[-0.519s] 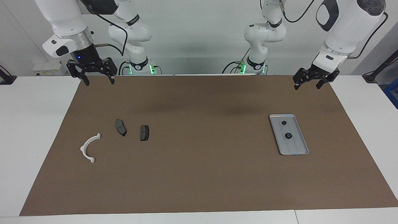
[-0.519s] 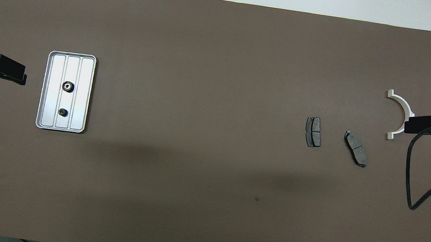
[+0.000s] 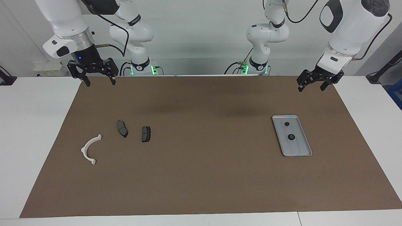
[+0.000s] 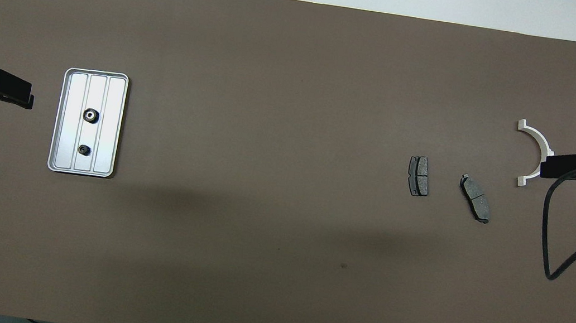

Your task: Place bearing gear from tray to pile

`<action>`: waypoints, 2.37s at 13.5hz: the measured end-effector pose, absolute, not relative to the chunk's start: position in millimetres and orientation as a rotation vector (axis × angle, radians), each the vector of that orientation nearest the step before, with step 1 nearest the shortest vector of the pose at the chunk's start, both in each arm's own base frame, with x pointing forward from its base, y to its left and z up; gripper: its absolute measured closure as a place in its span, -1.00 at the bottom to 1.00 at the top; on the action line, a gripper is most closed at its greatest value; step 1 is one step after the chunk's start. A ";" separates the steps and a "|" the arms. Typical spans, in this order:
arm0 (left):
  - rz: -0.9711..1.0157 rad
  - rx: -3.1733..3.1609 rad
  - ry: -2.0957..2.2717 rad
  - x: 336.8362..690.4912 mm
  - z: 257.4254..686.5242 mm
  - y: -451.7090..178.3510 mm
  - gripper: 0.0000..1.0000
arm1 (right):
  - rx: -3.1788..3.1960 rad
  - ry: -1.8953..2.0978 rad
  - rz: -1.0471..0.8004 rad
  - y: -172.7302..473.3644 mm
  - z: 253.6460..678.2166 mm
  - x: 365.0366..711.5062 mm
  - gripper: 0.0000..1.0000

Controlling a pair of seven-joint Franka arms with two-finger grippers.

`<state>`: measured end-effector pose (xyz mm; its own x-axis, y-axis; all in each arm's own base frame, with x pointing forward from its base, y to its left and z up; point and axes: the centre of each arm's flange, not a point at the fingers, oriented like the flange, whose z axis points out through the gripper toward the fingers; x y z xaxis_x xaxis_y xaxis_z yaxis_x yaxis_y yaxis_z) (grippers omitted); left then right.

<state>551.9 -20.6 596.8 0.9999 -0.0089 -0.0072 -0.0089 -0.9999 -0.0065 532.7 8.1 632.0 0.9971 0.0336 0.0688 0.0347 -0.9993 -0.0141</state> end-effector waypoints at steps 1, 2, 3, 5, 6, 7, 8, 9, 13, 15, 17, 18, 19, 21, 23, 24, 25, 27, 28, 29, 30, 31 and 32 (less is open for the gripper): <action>-0.021 -3.136 -0.017 554.4 596.1 -16.6 -1.00 | -3.124 -0.053 -0.107 8.1 632.0 532.7 -1.00; -0.062 -3.136 -0.038 557.3 594.4 -12.3 -1.00 | -3.124 -0.053 -0.107 8.1 632.0 532.7 -1.00; -0.099 -3.136 -0.055 559.6 588.0 -6.9 -1.00 | -3.124 -0.053 -0.107 8.1 632.0 532.7 -1.00; -0.149 -3.134 -0.062 563.5 560.1 -0.5 -1.00 | -3.124 -0.053 -0.107 7.9 632.0 532.7 -1.00; -0.164 -3.133 -0.056 565.1 542.4 0.0 -1.00 | -3.124 -0.052 -0.107 7.7 632.0 532.7 -1.00; -0.166 -3.133 -0.046 566.5 524.0 -0.1 -1.00 | -3.124 -0.051 -0.107 7.5 632.0 532.7 -1.00; -0.159 -3.132 -0.036 568.8 504.8 0.0 -1.00 | -3.124 -0.051 -0.107 7.2 632.0 532.7 -1.00; -0.148 -3.132 -0.029 571.9 485.7 0.5 -1.00 | -3.124 -0.050 -0.107 7.1 632.0 532.7 -1.00; -0.101 -3.129 -0.033 585.5 410.7 4.9 -1.00 | -3.124 -0.050 -0.106 7.1 631.9 532.6 -1.00; -0.095 -3.126 -0.034 595.8 373.9 5.4 -1.00 | -3.124 -0.050 -0.105 7.0 631.9 532.5 -1.00; -0.078 -3.124 -0.033 603.7 336.4 5.5 -0.99 | -3.124 -0.051 -0.106 7.3 632.1 532.4 -1.00; -0.066 -3.123 -0.035 605.8 321.5 6.5 -0.84 | -3.124 -0.052 -0.106 7.9 632.2 532.3 -1.00; -0.055 -3.122 -0.041 606.7 311.6 9.0 -0.81 | -3.124 -0.055 -0.106 8.6 632.3 532.3 -1.00; -0.050 -3.121 -0.069 607.3 305.8 15.1 -0.61 | -3.124 -0.058 -0.108 9.7 632.8 532.0 -1.00; -0.052 -3.122 -0.090 607.4 306.1 14.0 -0.45 | -3.124 -0.058 -0.110 9.7 633.5 531.6 -1.00; -0.051 -3.123 -0.100 607.5 306.2 11.3 -0.40 | -3.124 -0.058 -0.110 9.8 633.6 531.5 -1.00; -0.051 -3.123 -0.120 607.5 306.0 9.0 -0.40 | -3.124 -0.059 -0.110 10.1 633.6 531.5 -1.00; -0.051 -3.123 -0.154 607.5 306.0 6.3 -0.40 | -3.124 -0.059 -0.110 10.3 633.6 531.5 -1.00; -0.051 -3.124 -0.157 607.4 305.9 4.8 -0.40 | -3.124 -0.059 -0.110 10.4 633.7 531.5 -1.00; -0.050 -3.124 -0.158 607.3 305.6 3.6 -0.40 | -3.124 -0.060 -0.111 10.6 633.9 531.4 -1.00; -0.048 -3.124 -0.159 607.0 305.1 3.3 -0.40 | -3.124 -0.062 -0.114 11.4 634.8 530.9 -1.00; -0.047 -3.124 -0.160 606.7 304.7 3.3 -0.40 | -3.123 -0.066 -0.118 12.9 636.4 530.0 -1.00; -0.047 -3.124 -0.161 606.7 304.7 3.3 -0.40 | -3.123 -0.071 -0.125 14.4 638.5 528.7 -1.00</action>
